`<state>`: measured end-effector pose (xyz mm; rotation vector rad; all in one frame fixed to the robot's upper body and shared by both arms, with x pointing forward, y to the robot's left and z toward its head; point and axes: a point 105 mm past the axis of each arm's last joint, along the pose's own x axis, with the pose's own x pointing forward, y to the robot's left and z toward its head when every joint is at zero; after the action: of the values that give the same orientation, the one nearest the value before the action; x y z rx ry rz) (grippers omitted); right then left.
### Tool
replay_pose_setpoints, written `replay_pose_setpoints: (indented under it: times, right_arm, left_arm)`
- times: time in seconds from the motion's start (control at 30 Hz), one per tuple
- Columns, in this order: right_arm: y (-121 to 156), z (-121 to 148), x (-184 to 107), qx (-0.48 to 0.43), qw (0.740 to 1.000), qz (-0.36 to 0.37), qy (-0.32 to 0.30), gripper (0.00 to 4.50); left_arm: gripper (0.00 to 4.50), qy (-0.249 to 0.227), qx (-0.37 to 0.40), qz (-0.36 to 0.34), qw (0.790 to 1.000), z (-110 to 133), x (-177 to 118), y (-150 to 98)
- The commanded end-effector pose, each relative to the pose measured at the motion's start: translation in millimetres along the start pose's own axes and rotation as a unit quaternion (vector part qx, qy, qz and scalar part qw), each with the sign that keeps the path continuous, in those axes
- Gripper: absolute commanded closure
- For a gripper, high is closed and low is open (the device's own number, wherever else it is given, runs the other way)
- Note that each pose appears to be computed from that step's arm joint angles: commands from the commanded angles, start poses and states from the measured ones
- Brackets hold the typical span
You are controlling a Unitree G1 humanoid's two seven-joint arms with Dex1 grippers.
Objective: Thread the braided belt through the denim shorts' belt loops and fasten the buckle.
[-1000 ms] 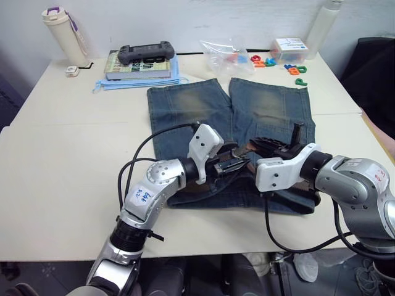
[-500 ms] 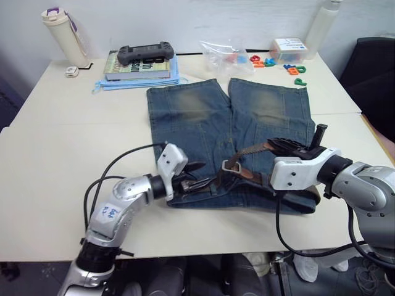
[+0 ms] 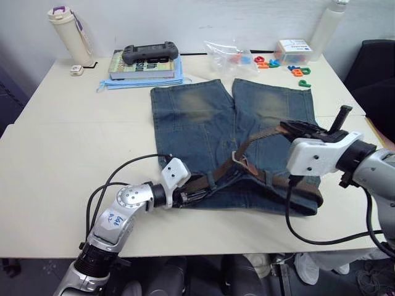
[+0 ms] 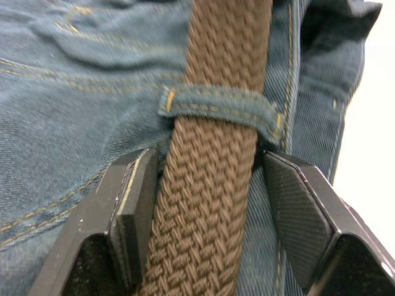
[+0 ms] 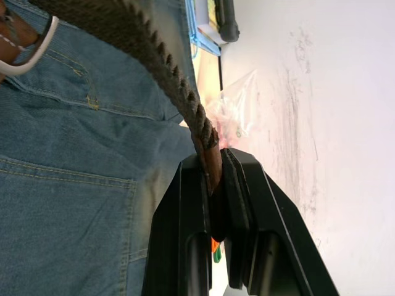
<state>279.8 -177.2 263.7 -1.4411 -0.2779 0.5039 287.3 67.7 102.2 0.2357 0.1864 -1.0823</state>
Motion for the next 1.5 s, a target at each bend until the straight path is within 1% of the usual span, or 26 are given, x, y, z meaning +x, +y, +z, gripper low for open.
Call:
replay_pose_setpoints:
  times: [0.03,0.13,0.33,0.5,0.53,0.6,0.67,0.73,0.8,0.87,0.9,0.97,1.07,1.17,1.23,1.3,1.33,1.4,1.5]
  right_arm:
    - [-37.8,-6.1,-17.3,-0.017,0.997,-0.067,0.019,4.5]
    - [-45.2,-9.1,-19.2,-0.021,0.997,-0.077,0.025,4.5]
    - [-58.0,-23.7,-25.4,-0.036,0.994,-0.091,0.058,4.5]
    - [-67.8,-29.0,-28.1,-0.05,0.991,-0.103,0.072,4.5]
    - [-69.9,-28.3,-28.0,-0.051,0.99,-0.108,0.07,4.5]
    - [-69.0,-18.6,-24.0,-0.04,0.992,-0.108,0.046,4.5]
    - [-62.9,-6.6,-18.5,-0.028,0.994,-0.1,0.017,4.5]
    - [-55.1,3.3,-12.9,-0.023,0.996,-0.089,-0.005,4.5]
    - [-49.8,9.8,-8.2,-0.021,0.996,-0.082,-0.015,4.5]
    - [-43.1,14.7,-2.7,-0.03,0.997,-0.069,-0.02,4.5]
    - [-36.0,16.1,1.3,-0.042,0.997,-0.054,-0.017,4.5]
    - [-25.8,17.8,7.1,-0.057,0.998,-0.034,-0.012,4.5]
    - [-15.9,19.6,13.3,-0.072,0.997,-0.016,-0.007,4.5]
    - [-9.8,24.2,18.5,-0.077,0.997,-0.009,-0.012,4.5]
    - [-7.5,27.6,21.1,-0.077,0.997,-0.006,-0.017,4.5]
    - [-6.3,31.9,22.9,-0.078,0.997,-0.006,-0.024,4.5]
    - [-5.3,34.3,23.9,-0.081,0.996,-0.004,-0.028,4.5]
    - [-3.6,37.2,25.1,-0.083,0.996,-0.001,-0.032,4.5]
    - [-1.1,40.1,26.4,-0.087,0.996,0.002,-0.036,4.5]
  left_arm:
    - [1.49,0.075,-0.018,0.0,0.997,-37.6,-8.1,-1.1]
    - [1.49,0.082,-0.016,-0.004,0.996,-38.9,-8.9,-2.4]
    - [1.49,0.083,-0.019,-0.009,0.996,-38.9,-8.1,-5.2]
    - [1.49,0.085,-0.021,-0.009,0.996,-39.1,-8.6,-5.4]
    - [1.49,0.085,-0.021,-0.008,0.996,-39.2,-9.0,-5.4]
    - [1.49,0.084,-0.021,-0.007,0.996,-38.9,-9.6,-5.2]
    - [1.49,0.076,-0.017,0.0,0.997,-34.4,-9.4,-3.0]
    - [1.49,0.053,-0.009,0.01,0.999,-22.1,-7.9,1.1]
    - [1.49,0.014,-0.01,0.018,1.0,-4.0,-6.5,4.6]
    - [1.49,-0.046,-0.003,0.02,0.999,23.0,-6.3,5.0]
    - [1.49,-0.079,-0.002,0.014,0.997,38.6,-7.2,2.1]
    - [1.49,-0.126,0.001,0.003,0.992,60.5,-10.5,-3.9]
    - [1.49,-0.164,0.006,-0.016,0.986,81.5,-14.3,-14.0]
    - [1.49,-0.183,0.008,-0.015,0.983,97.0,-12.4,-15.2]
    - [1.49,-0.184,0.007,-0.003,0.983,103.1,-8.7,-12.0]
    - [1.49,-0.17,0.026,0.037,0.984,106.2,0.5,-0.8]
    - [1.49,-0.167,0.053,0.048,0.983,109.9,6.0,1.0]
    - [1.49,-0.163,0.089,0.057,0.981,115.7,14.4,0.5]
    - [1.49,-0.156,0.115,0.076,0.978,118.9,23.6,2.4]
